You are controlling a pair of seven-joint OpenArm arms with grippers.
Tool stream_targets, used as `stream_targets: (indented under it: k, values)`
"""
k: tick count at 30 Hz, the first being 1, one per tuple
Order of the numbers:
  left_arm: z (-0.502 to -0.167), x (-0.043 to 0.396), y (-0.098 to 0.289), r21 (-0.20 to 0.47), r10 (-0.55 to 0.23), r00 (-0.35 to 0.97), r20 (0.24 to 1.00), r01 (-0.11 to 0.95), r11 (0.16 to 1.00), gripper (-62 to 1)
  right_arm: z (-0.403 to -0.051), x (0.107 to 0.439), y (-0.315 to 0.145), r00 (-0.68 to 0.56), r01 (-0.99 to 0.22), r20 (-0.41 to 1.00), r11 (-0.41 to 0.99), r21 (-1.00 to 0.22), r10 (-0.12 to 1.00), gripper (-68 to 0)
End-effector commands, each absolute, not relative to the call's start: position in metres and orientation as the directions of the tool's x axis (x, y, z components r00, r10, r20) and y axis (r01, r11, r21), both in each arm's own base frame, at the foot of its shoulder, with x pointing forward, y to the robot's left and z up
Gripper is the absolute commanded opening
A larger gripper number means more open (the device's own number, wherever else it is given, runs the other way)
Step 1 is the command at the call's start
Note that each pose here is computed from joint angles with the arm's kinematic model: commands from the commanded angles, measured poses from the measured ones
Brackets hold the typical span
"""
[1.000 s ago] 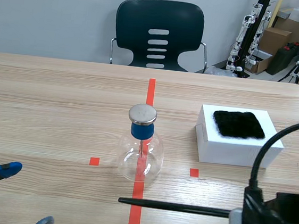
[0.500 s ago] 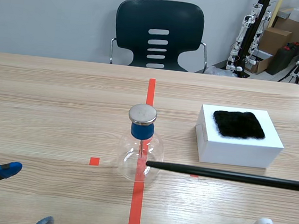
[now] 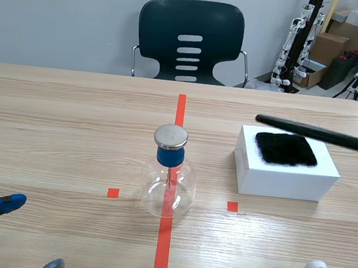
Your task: Do the electroscope experiment. move the rod toward and away from the electroscope
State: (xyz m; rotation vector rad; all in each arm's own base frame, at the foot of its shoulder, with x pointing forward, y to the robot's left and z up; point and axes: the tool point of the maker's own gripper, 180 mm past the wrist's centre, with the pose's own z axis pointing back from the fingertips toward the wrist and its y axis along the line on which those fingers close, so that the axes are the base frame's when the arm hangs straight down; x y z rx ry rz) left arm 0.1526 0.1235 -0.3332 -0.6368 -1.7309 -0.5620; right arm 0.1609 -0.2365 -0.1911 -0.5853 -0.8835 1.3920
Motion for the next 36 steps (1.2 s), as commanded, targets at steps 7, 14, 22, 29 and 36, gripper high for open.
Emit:
stream_targets:
  k: [7, 14, 22, 29, 36]
  values:
    - [-0.326, 0.155, 0.126, 0.056, 0.138, -0.232, 0.963, 0.671, 0.74, 1.4, -0.175, 0.181, -0.279, 0.019, -0.402, 0.158, 0.152, -0.903, 0.987, -66.2]
    - [-0.326, 0.155, 0.126, 0.056, 0.138, -0.232, 0.963, 0.671, 0.74, 1.4, -0.162, 0.196, -0.294, 0.041, -0.298, 0.141, 0.147, -0.943, 0.989, -66.2]
    - [-0.326, 0.155, 0.126, 0.056, 0.138, -0.232, 0.963, 0.671, 0.74, 1.4, -0.146, 0.219, -0.283, -0.052, -0.269, 0.086, 0.069, -0.961, 0.995, -66.2]
    - [-0.326, 0.155, 0.126, 0.056, 0.138, -0.232, 0.963, 0.671, 0.74, 1.4, -0.128, 0.263, -0.256, -0.138, -0.144, -0.05, -0.07, -0.987, 0.989, -66.2]
    - [-0.326, 0.155, 0.126, 0.056, 0.138, -0.232, 0.963, 0.671, 0.74, 1.4, -0.129, 0.288, -0.208, -0.263, -0.048, -0.224, -0.245, -0.968, 0.938, -66.2]
